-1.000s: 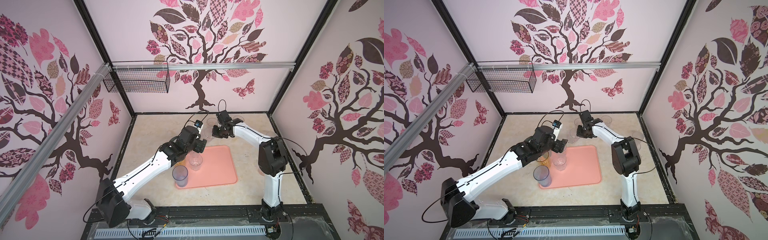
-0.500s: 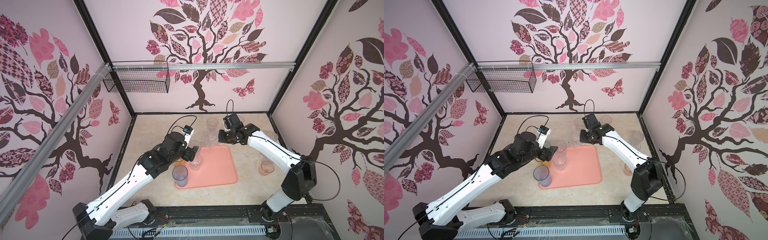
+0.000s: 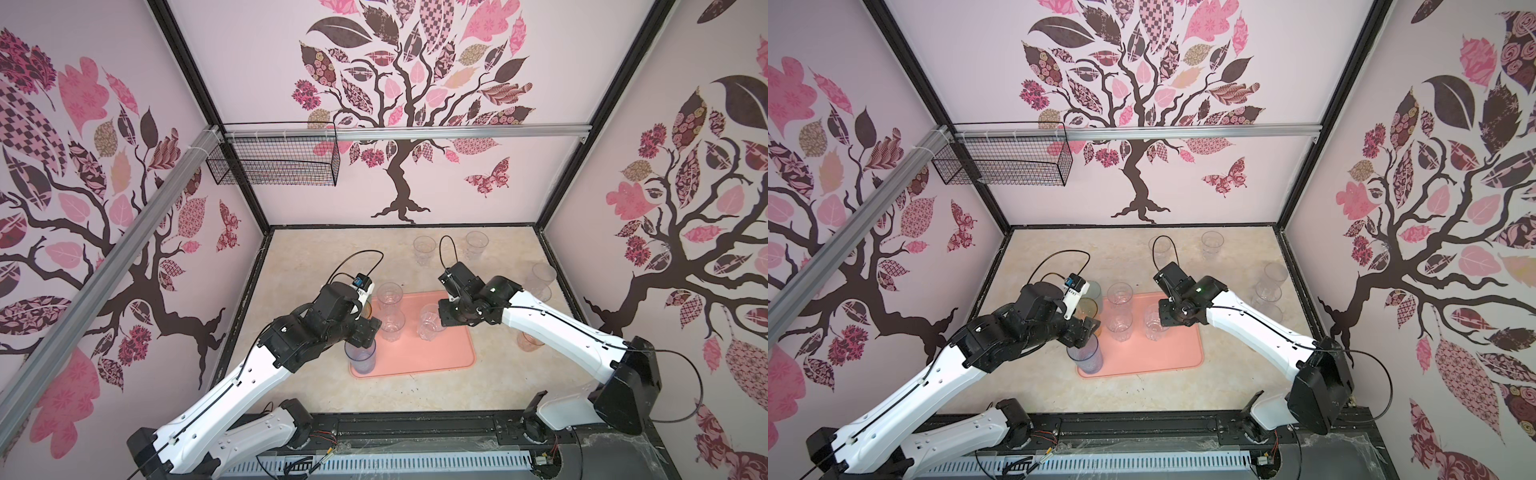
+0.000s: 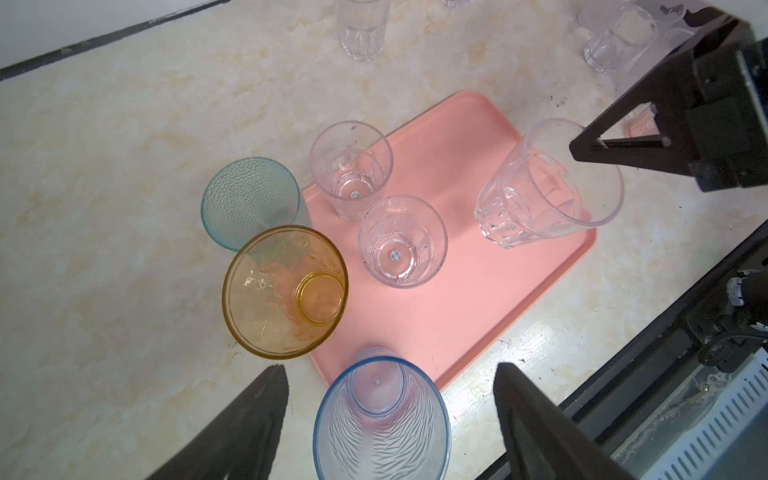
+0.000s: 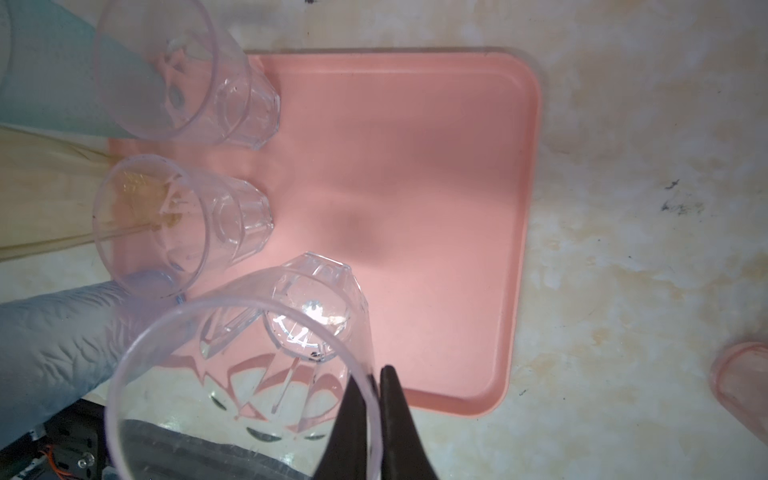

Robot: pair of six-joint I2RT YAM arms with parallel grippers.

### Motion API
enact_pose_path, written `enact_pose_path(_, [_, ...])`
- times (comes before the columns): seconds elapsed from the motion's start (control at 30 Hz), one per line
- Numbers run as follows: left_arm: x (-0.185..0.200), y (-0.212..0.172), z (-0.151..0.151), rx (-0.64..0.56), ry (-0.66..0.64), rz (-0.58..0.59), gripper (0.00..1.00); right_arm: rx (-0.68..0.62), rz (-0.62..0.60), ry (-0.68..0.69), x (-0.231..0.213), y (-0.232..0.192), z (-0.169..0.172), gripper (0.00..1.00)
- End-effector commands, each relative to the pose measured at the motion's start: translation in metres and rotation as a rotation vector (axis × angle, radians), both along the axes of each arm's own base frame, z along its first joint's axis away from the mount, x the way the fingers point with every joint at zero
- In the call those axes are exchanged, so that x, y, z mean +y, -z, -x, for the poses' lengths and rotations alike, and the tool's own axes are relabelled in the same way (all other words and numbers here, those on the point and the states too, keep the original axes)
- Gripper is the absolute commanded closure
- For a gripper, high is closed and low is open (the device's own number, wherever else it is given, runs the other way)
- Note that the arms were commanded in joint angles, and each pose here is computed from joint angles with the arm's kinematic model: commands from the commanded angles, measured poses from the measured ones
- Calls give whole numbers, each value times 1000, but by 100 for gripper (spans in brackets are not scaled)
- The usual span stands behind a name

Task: Place the glasses into the tray
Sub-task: 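Carry the clear cup with right gripper onto the tray beside the others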

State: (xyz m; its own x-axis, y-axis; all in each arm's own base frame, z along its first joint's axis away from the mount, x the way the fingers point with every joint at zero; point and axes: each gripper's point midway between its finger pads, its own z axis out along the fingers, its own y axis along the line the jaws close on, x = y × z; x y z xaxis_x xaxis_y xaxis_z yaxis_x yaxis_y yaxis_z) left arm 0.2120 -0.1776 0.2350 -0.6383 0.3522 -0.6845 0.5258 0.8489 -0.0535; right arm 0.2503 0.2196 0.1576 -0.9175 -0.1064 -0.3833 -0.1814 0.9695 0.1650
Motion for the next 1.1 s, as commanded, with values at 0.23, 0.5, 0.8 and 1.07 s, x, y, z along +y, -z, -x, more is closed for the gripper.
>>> enact_pose_path(0.23, [2,20,14,91,7,-3,18,-6,61,-72,28,9,20,100])
enact_pose_path(0.5, [5,31,8,100,-22,-22,18,16,71,-147,67,28,35,100])
enact_pose_path(0.8, [9,37,-1,138,-77,21,18,38,58,-174,94,49,38,100])
enact_pose_path(1.07, [8,40,-5,157,-89,43,18,51,59,-179,104,60,37,100])
